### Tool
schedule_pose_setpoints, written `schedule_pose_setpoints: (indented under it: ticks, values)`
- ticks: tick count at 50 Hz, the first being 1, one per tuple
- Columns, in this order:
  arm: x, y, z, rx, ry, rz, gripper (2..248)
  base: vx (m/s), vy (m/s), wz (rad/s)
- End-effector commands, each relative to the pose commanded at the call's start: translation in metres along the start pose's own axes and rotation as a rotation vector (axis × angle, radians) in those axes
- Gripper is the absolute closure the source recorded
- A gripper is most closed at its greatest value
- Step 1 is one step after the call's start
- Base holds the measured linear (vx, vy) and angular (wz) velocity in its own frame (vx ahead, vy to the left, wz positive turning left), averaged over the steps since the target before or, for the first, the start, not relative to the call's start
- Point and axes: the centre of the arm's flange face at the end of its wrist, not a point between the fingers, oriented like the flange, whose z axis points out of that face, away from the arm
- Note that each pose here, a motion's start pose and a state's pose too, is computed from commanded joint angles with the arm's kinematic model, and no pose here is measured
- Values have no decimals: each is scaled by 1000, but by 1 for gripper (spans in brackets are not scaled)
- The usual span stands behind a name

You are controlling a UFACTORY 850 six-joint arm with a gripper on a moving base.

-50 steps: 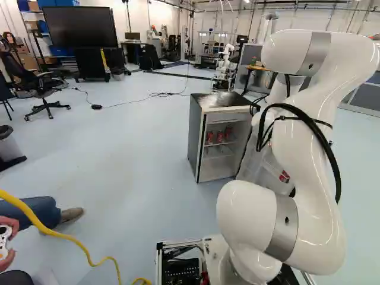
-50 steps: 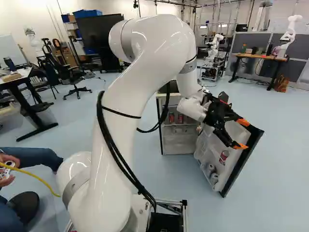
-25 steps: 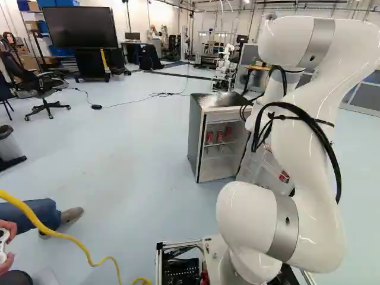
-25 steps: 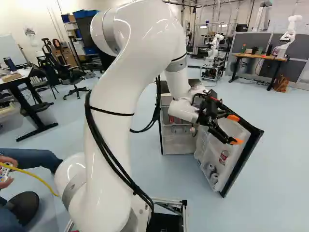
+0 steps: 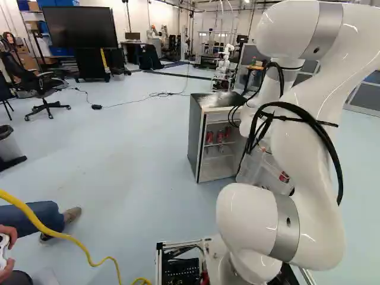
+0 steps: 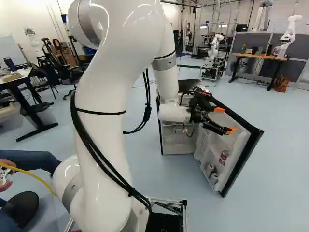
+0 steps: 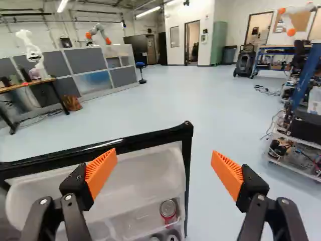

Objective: Grab a drink from the fridge

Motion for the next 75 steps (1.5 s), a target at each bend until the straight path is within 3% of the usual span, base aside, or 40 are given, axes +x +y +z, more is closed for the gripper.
schedule_pose_setpoints:
  ticks: [29, 41, 75]
  values:
    - [0, 6, -61, 346, 8, -132, 3, 0, 0, 0]
    - [-6, -2, -67, 468, 12, -179, 3, 0, 0, 0]
    - [-44, -25, -78, 804, -12, -323, 3, 0, 0, 0]
